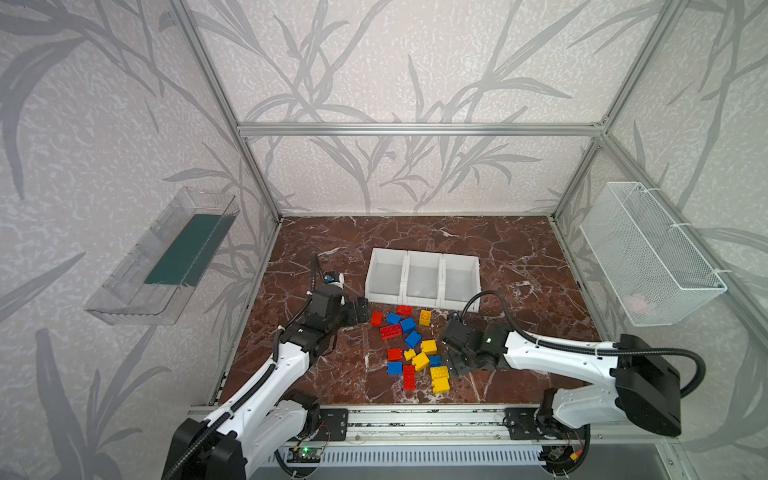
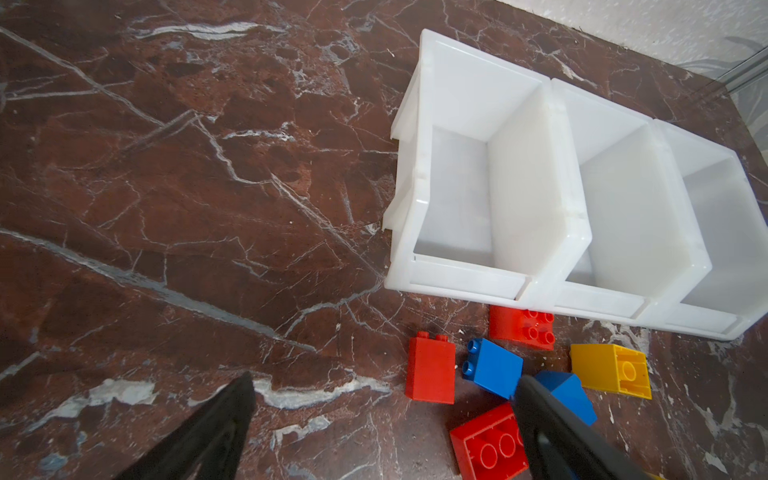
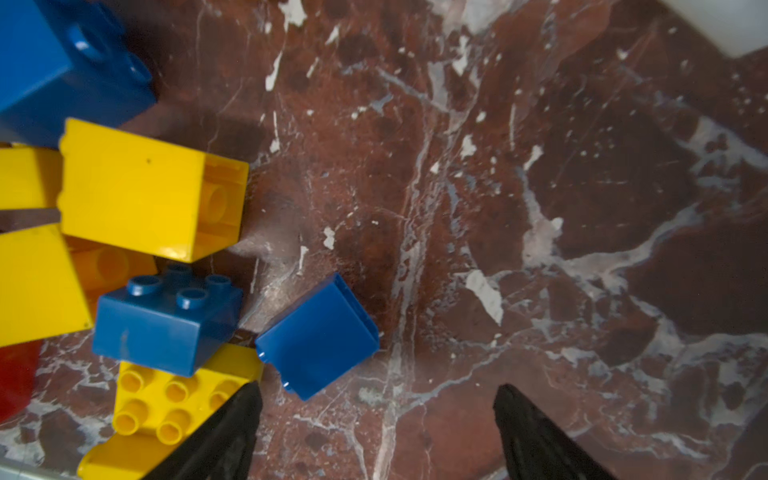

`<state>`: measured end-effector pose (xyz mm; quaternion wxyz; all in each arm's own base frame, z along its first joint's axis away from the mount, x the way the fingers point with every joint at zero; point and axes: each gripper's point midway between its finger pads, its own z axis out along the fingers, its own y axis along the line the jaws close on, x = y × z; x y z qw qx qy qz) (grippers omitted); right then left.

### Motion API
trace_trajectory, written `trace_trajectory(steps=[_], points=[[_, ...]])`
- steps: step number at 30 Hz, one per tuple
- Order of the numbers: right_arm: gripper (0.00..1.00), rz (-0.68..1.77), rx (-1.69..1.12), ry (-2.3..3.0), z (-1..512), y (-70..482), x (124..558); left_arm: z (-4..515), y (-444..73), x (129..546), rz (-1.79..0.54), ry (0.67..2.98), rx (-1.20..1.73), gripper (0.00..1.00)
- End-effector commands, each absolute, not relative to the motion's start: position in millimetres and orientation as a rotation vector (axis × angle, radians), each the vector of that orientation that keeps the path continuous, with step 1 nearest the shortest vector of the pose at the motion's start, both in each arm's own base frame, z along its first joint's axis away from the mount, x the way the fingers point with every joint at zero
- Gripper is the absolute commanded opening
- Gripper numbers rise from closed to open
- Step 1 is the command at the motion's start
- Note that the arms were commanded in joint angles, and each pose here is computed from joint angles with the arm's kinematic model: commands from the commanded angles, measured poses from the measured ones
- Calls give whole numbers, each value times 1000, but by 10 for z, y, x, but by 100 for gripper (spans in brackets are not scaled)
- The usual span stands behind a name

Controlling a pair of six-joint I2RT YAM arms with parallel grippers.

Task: Sort the legos into containers by color
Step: 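Reach both grippers to the brick pile and grasp a blue brick with the right gripper, then carry the blue brick over the compartment farthest along and release it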

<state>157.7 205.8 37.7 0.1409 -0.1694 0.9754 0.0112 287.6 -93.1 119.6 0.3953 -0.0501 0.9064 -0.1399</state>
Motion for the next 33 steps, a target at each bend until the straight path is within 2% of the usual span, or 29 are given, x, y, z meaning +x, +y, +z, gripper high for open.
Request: trace_trajectory(steps=[1,20,28,33], points=[[85,-14,-388,2821,427,2104,1630,1139,-971,2838,-380,2319,-138,99],[76,-110,-250,2852,269,2059,1696,1079,-1052,2816,-410,2343,-132,99],[64,-89,-81,2869,211,1780,1725,1055,-1069,2801,-416,2351,-136,99],[60,-55,-25,2869,172,1716,1717,1044,-1077,2803,-419,2355,-137,99]])
